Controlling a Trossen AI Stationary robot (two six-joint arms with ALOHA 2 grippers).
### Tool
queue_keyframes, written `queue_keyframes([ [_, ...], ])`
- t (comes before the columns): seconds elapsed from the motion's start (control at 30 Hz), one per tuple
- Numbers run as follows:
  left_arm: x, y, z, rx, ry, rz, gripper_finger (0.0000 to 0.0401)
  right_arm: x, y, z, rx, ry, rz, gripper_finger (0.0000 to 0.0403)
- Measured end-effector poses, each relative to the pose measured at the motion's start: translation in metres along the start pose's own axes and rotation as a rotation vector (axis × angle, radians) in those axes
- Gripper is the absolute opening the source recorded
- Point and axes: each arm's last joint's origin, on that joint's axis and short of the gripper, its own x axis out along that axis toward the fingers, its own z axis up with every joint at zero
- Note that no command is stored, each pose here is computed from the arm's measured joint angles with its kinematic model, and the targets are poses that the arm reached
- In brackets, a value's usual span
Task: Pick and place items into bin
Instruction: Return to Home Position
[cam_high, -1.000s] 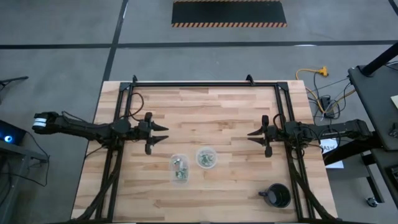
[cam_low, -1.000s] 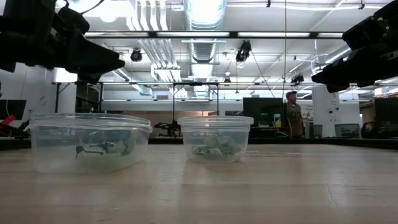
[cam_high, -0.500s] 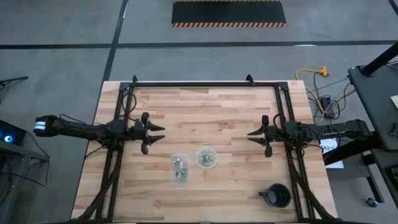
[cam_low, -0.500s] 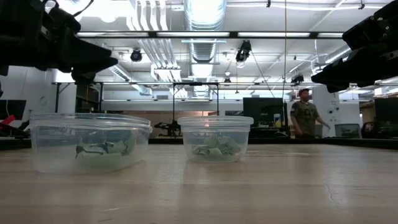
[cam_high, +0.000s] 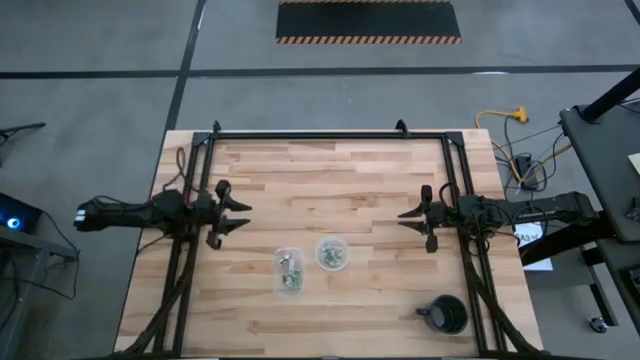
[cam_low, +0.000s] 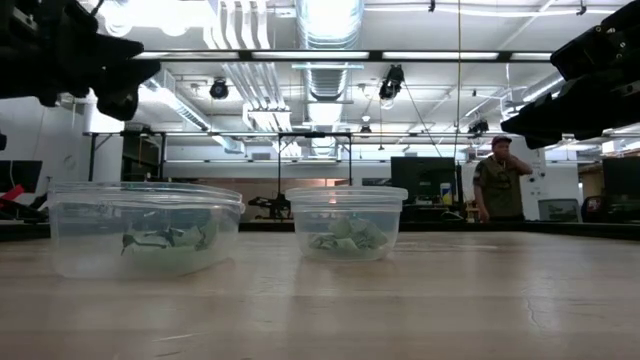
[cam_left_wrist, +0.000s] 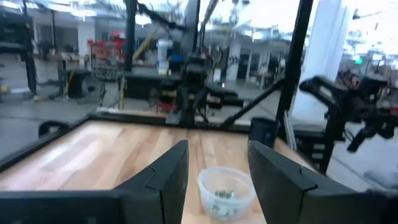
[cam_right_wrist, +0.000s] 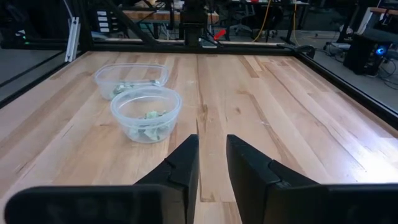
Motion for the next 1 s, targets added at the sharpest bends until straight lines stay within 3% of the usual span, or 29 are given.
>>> queue_keyframes([
  [0.33,-0.0054,-0.0001,-0.0003,0.000,-0.007,-0.005,0.0149,-0.0001,0.0000,0.0001,-0.001,-0.001,0.000,0.0084],
  [0.5,-0.0054,-0.0007,0.0016,0.021,-0.087,-0.029,0.0149,0.0000,0.0000,0.0001,-0.001,-0.001,0.000,0.0082],
  [1.0,-0.0050,-0.0007,-0.0060,0.057,-0.010,-0.051,0.0149,0.0000,0.0000,0.0000,-0.002,0.000,0.000,0.0073],
])
